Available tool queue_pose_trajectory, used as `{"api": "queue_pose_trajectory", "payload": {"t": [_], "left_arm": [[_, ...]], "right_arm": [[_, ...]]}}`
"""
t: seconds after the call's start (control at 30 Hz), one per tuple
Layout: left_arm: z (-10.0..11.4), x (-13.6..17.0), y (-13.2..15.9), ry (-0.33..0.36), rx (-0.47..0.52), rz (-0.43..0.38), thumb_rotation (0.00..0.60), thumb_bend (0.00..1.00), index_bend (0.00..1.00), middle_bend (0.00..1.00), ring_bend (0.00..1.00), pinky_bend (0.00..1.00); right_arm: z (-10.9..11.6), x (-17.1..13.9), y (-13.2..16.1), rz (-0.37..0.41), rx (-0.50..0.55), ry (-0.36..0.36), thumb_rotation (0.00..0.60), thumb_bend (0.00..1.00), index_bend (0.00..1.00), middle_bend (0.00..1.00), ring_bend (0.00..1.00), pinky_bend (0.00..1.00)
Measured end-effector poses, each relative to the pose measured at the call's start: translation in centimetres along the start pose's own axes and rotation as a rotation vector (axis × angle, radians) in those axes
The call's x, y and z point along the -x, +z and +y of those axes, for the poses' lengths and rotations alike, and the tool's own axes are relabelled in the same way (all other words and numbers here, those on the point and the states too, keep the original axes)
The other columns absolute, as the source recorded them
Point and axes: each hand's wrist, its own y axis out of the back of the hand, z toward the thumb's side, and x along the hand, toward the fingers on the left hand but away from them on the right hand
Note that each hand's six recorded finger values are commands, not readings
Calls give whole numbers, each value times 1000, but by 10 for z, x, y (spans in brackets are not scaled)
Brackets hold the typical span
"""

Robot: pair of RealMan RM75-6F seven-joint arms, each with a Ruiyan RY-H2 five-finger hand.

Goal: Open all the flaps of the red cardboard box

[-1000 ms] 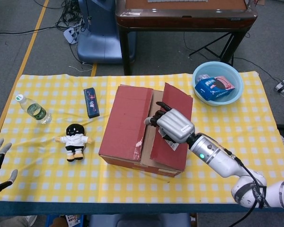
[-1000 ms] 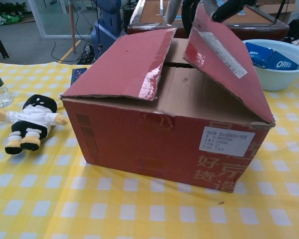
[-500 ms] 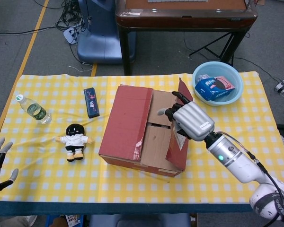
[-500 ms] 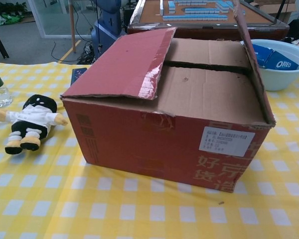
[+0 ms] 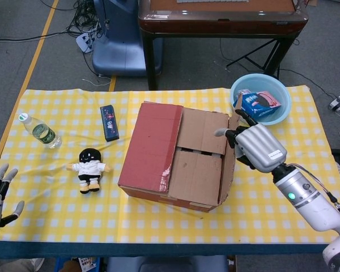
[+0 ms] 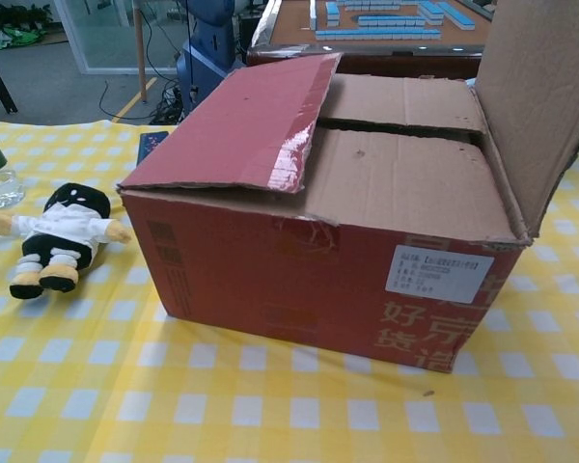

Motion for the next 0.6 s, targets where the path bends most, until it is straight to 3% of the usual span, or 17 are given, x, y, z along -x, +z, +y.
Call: {"api": "queue_pose_trajectory", "payload": {"t": [0.3,0.6], "left_arm": [[0,-1,7,-5,-6,-15,600,361,108,0,0,0],[1,-2,11,-8,-13,-25,600,361,108,0,0,0]], "right_arm": [[11,-32,-33,-110,-14,-11,600,1000,283,548,489,66],[-8,-61,-62,-209,-12,66,600,1000,283,548,490,88]]}}
